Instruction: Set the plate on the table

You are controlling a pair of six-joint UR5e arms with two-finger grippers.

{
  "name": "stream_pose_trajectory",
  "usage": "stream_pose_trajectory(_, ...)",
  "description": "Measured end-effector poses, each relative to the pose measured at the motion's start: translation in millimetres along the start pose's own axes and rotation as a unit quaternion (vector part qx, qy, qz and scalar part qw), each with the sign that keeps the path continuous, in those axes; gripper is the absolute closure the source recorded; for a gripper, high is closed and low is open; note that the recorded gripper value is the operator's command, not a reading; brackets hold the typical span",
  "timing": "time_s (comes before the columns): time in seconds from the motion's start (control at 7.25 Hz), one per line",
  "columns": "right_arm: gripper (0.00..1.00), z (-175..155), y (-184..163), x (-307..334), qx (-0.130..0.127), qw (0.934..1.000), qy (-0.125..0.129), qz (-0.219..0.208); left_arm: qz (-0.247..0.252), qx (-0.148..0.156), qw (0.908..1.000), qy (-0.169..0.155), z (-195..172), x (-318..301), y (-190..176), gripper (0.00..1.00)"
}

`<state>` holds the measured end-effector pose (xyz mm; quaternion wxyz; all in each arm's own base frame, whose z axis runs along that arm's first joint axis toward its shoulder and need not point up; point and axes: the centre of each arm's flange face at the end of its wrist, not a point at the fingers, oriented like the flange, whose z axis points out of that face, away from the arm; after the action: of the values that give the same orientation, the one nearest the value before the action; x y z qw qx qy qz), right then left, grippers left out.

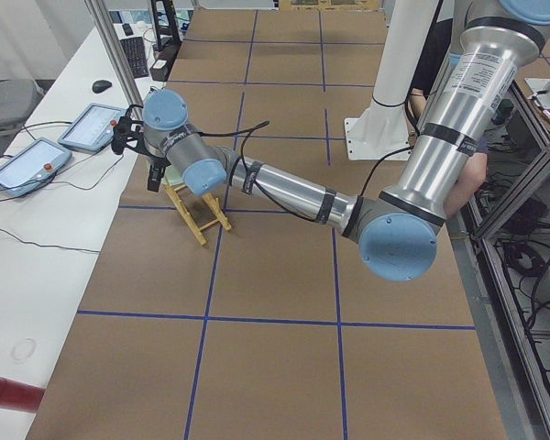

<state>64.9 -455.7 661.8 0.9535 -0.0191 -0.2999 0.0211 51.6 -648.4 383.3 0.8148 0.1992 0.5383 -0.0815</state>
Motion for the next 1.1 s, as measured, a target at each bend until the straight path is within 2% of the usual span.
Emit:
stream_pose_trajectory(0.28, 0.00, 0.0, 0.0, 0.0, 0.000, 1.0000, 0.000, 0.000, -0.073, 0.059, 0.9951, 0.030, 68.9, 39.8, 28.2, 0.00)
stream_pose_trajectory(0.41, 0.00, 0.0, 0.0, 0.0, 0.000, 1.0000, 0.000, 0.000, -0.132, 0.088, 0.9860, 0.051, 95.1, 64.7, 33.0, 0.00)
stream_pose_trajectory(0.55, 0.00, 0.0, 0.0, 0.0, 0.000, 1.0000, 0.000, 0.000, -0.191, 0.100, 0.9737, 0.073, 111.5, 86.6, 29.6, 0.00)
stream_pose_trajectory(0.69, 0.00, 0.0, 0.0, 0.0, 0.000, 1.0000, 0.000, 0.000, -0.241, 0.100, 0.9613, 0.090, 123.6, 107.3, 23.8, 0.00)
stream_pose_trajectory(0.83, 0.00, 0.0, 0.0, 0.0, 0.000, 1.0000, 0.000, 0.000, -0.268, 0.092, 0.9538, 0.099, 138.3, 123.2, 23.5, 0.04)
stream_pose_trajectory(0.97, 0.00, 0.0, 0.0, 0.0, 0.000, 1.0000, 0.000, 0.000, -0.277, 0.085, 0.9514, 0.104, 156.9, 133.8, 30.0, 0.14)
stream_pose_trajectory(1.1, 0.00, 0.0, 0.0, 0.0, 0.000, 1.0000, 0.000, 0.000, -0.278, 0.083, 0.9510, 0.108, 173.2, 140.2, 38.0, 0.19)
